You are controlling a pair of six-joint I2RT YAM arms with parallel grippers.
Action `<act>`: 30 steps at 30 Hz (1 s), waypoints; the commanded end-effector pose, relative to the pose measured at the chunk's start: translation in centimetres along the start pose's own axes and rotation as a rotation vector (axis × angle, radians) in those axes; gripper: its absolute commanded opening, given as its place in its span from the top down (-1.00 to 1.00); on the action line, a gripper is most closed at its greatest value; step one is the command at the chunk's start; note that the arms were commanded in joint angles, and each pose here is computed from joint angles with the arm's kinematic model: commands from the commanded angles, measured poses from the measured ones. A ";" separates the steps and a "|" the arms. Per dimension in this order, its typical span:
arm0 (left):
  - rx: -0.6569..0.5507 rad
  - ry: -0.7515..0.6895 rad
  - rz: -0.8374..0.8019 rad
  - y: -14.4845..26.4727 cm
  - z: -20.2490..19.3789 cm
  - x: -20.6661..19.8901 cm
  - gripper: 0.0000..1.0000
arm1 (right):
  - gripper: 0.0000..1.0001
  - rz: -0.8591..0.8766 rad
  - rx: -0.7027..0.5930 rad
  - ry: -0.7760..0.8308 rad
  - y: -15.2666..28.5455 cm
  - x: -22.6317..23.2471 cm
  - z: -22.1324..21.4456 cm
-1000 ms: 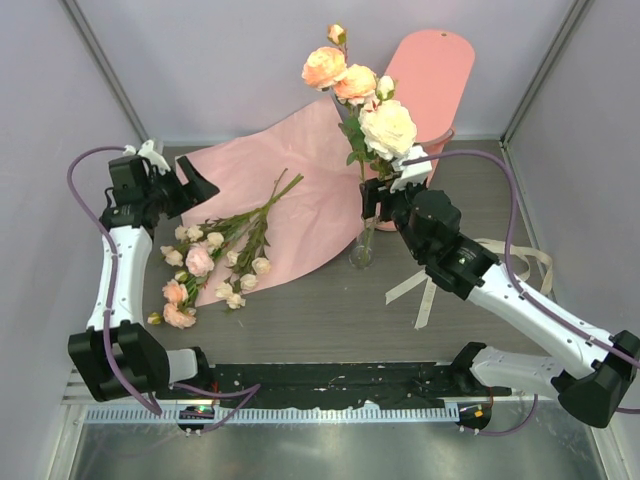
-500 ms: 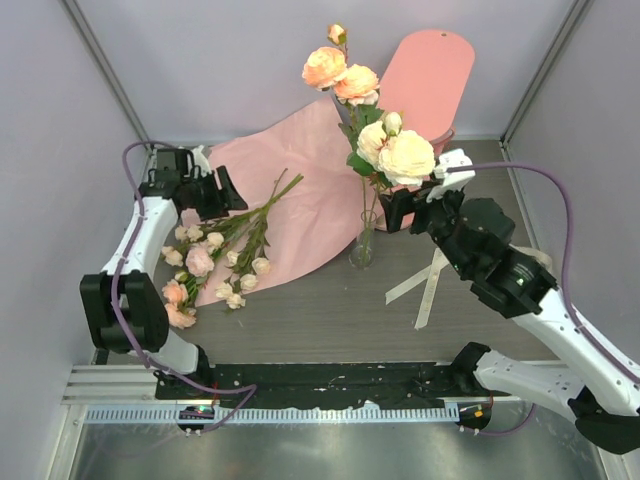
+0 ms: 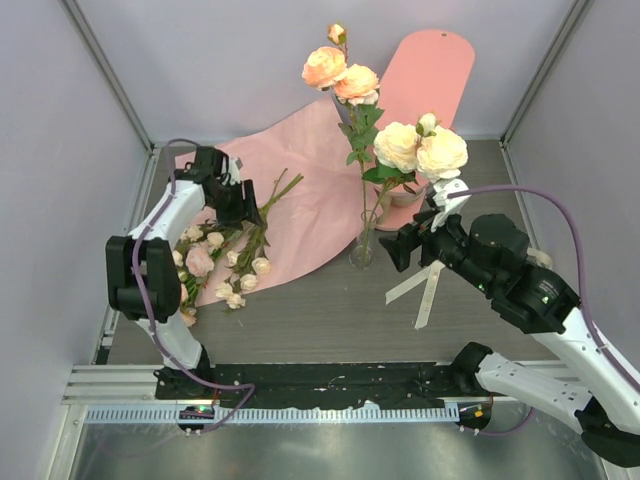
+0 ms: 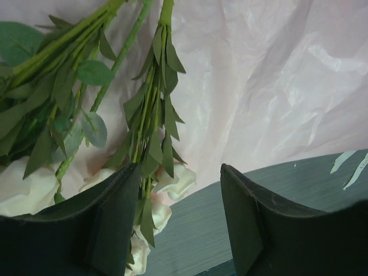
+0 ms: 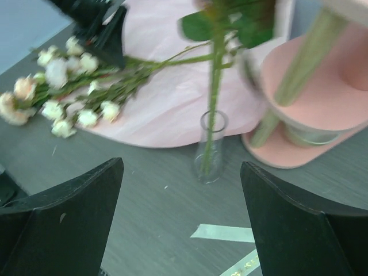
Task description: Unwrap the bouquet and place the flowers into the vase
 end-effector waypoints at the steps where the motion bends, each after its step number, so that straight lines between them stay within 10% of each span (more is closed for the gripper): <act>1: -0.012 -0.012 0.005 -0.3 3.0 -0.4 -0.22 | -0.78 0.262 0.126 0.003 -0.3 4.3 -3.4; 30: 0.014 -0.066 0.077 -11.6 11.2 -0.5 0.30 | -0.78 0.482 0.188 -0.022 -3.2 8.2 -9.7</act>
Point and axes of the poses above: each gripper's point midway between its finger pads, its own y axis back along the fingers, its own x axis along the line the jaws close on, z = x × y, the point moved 1 cm from there along y, back along the fingers, and after that the axes turned 2 degrees about -y, right-handed, at the moved point
